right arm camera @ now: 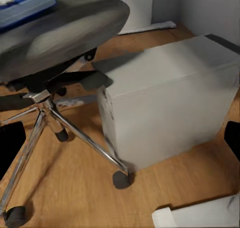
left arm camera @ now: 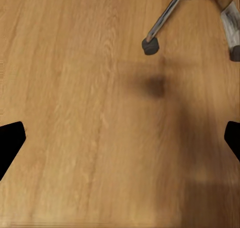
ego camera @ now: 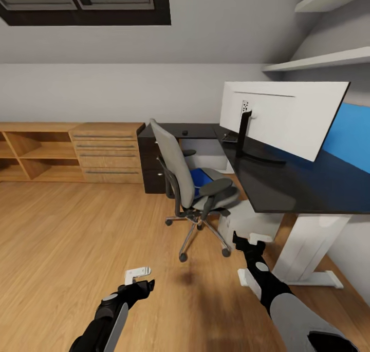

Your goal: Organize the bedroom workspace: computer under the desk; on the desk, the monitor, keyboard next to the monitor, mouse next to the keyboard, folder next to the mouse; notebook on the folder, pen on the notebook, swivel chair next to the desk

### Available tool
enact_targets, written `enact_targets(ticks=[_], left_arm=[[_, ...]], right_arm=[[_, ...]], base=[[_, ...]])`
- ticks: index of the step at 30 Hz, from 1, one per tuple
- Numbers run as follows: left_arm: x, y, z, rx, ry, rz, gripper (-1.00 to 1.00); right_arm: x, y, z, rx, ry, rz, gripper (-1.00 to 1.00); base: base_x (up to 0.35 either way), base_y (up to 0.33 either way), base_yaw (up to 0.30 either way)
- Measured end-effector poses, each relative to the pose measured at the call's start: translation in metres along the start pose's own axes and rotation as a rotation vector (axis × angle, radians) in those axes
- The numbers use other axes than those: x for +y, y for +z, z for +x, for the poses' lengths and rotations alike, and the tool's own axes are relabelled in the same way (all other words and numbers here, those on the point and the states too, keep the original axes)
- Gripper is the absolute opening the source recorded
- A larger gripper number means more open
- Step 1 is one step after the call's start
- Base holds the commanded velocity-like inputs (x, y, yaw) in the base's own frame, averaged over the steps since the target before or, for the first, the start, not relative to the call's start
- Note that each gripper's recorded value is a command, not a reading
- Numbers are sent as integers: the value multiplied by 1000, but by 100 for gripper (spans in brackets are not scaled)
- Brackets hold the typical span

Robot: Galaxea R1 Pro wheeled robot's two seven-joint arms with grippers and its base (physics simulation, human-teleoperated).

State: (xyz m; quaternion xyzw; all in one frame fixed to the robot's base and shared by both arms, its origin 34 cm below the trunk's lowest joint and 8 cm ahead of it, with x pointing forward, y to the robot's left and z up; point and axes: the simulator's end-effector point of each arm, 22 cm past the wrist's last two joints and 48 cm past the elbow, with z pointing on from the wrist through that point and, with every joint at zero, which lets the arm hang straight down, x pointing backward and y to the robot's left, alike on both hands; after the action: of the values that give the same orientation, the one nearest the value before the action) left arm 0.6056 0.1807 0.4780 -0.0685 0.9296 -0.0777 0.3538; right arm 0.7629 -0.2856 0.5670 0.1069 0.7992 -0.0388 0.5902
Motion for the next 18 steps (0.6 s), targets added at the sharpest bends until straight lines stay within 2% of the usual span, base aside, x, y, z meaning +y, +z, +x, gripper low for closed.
enact_targets(ticks=[3,11,18], left_arm=[[8,4,4,-2,7,-11,100],[44,13,14,-9,18,-53,100],[62,21,11,-75,2,-78,100]], right_arm=[[9,4,-7,-17,25,11,100],[6,7,5,-23,44,51,100],[1,8,15,-52,52,67,100]], base=[[0,0,0],[0,0,0],[0,0,0]])
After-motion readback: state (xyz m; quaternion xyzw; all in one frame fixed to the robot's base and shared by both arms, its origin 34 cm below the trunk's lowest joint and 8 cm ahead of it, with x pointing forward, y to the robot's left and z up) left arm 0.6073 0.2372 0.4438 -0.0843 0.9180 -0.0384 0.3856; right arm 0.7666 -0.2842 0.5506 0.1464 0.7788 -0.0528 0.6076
